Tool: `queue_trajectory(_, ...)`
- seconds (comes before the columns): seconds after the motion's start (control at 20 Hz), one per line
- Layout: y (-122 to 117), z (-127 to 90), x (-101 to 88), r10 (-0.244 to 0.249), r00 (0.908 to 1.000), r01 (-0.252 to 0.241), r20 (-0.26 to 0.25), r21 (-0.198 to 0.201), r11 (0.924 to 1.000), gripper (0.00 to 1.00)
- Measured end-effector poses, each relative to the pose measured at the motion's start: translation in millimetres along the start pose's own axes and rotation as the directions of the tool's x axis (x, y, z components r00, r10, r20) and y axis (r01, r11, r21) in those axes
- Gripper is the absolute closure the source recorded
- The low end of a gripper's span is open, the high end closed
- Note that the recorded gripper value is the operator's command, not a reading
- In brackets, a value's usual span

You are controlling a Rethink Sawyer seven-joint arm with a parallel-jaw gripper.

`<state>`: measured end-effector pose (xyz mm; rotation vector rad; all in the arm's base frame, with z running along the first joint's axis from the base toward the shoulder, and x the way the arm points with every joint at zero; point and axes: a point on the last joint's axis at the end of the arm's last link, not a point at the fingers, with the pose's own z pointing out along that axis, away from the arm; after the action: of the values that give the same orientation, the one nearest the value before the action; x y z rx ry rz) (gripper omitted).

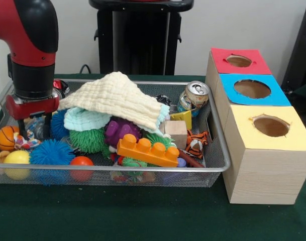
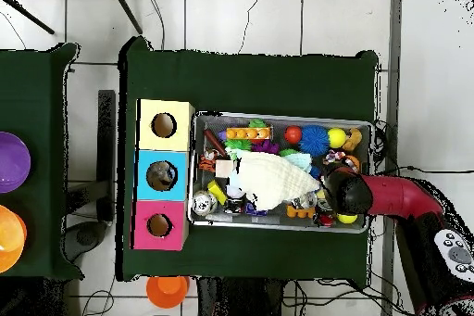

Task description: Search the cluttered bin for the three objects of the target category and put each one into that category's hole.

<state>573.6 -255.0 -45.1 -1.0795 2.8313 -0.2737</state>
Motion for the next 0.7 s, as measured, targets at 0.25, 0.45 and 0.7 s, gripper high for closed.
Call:
queue_trajectory(0.25, -3.3, 1.0, -2.2, 0.006, 1.0000, -0.006, 0.002, 0.004, 1.0000, 0.00)
queue_trajectory(0.45, -3.4, 1.3, -2.7, 0.012, 0.9999, -0.012, 0.003, 0.001, 0.9999, 0.00)
queue_trajectory(0.7, -3.4, 1.4, -2.0, 0.014, 0.9999, -0.014, 0.002, 0.001, 0.9999, 0.00)
